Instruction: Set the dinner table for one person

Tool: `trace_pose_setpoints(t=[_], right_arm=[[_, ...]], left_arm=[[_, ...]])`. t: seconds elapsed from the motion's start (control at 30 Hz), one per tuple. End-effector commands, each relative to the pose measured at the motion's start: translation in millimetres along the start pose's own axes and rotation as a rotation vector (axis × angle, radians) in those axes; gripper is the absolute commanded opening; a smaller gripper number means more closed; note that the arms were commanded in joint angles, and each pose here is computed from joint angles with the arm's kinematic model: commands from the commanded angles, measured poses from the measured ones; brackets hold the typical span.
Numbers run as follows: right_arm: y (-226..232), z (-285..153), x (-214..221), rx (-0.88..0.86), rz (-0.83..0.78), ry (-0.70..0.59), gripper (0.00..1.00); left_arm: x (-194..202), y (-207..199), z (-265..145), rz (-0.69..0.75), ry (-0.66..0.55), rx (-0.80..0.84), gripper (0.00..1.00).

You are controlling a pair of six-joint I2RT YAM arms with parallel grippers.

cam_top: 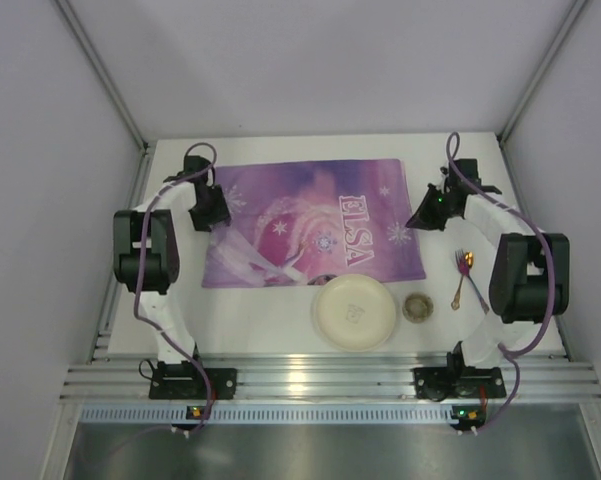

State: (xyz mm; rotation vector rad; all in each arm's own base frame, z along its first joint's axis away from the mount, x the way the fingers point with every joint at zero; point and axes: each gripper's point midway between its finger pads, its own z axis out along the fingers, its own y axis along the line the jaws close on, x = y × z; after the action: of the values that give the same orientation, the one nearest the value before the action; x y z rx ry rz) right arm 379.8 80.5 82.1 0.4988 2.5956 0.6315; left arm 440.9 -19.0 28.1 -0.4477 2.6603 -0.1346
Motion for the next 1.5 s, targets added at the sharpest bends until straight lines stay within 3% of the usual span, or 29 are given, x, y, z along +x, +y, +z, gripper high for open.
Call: trace_pose_setpoints(t=[0.0, 0.03, 0.13, 0.23, 0.37, 0.5, 0.6, 0.63, 0.73, 0.97, 1.1, 1.23, 1.27, 1.3, 1.47], right_arm=[[29, 1, -19, -0.068, -0.033, -0.039, 0.00], [31, 2, -19, -0.070, -0.039, -0.036, 0.00], [36, 5, -18, -0.071, -0.044, -0.027, 0.00], [43, 1, -14, -0.079, -0.057, -0.029, 0.00], [37, -7, -4, -0.055, -0.051, -0.025, 0.02], [23, -17, 13, -0.007, -0.030, -0.014, 0.06], [16, -30, 24, 0.026, -0.022, -0.022, 0.28], [18, -40, 25, 0.026, -0.026, -0.041, 0.41], [15, -56, 31, 0.040, -0.026, -0.070, 0.58], [5, -82, 55, 0.062, -0.022, -0.094, 0.61], [-5, -91, 67, 0.087, -0.021, -0.101, 0.61], [-11, -104, 75, 0.107, -0.035, -0.129, 0.61], [-15, -105, 78, 0.121, -0.035, -0.125, 0.61], [-17, -107, 79, 0.128, -0.036, -0.128, 0.61], [-23, -123, 83, 0.160, -0.049, -0.155, 0.62]], left_arm=[[-9, 3, -55, -0.078, -0.030, -0.063, 0.88], [-20, -2, -80, -0.089, -0.083, -0.042, 0.98], [-28, -23, -121, -0.083, -0.170, 0.035, 0.98], [-4, -66, -139, 0.031, -0.187, 0.131, 0.98], [90, -159, -147, 0.289, -0.057, 0.420, 0.96], [183, -194, -144, 0.418, 0.096, 0.563, 0.94], [225, -205, -142, 0.491, 0.143, 0.568, 0.94], [236, -208, -143, 0.513, 0.158, 0.574, 0.94], [254, -212, -137, 0.538, 0.187, 0.572, 0.91], [292, -222, -122, 0.606, 0.254, 0.571, 0.81], [305, -211, -97, 0.631, 0.284, 0.468, 0.68], [308, -214, -92, 0.632, 0.299, 0.469, 0.31], [306, -216, -95, 0.636, 0.296, 0.475, 0.11], [299, -222, -104, 0.638, 0.280, 0.484, 0.02], [232, -226, -138, 0.647, 0.089, 0.391, 0.00]])
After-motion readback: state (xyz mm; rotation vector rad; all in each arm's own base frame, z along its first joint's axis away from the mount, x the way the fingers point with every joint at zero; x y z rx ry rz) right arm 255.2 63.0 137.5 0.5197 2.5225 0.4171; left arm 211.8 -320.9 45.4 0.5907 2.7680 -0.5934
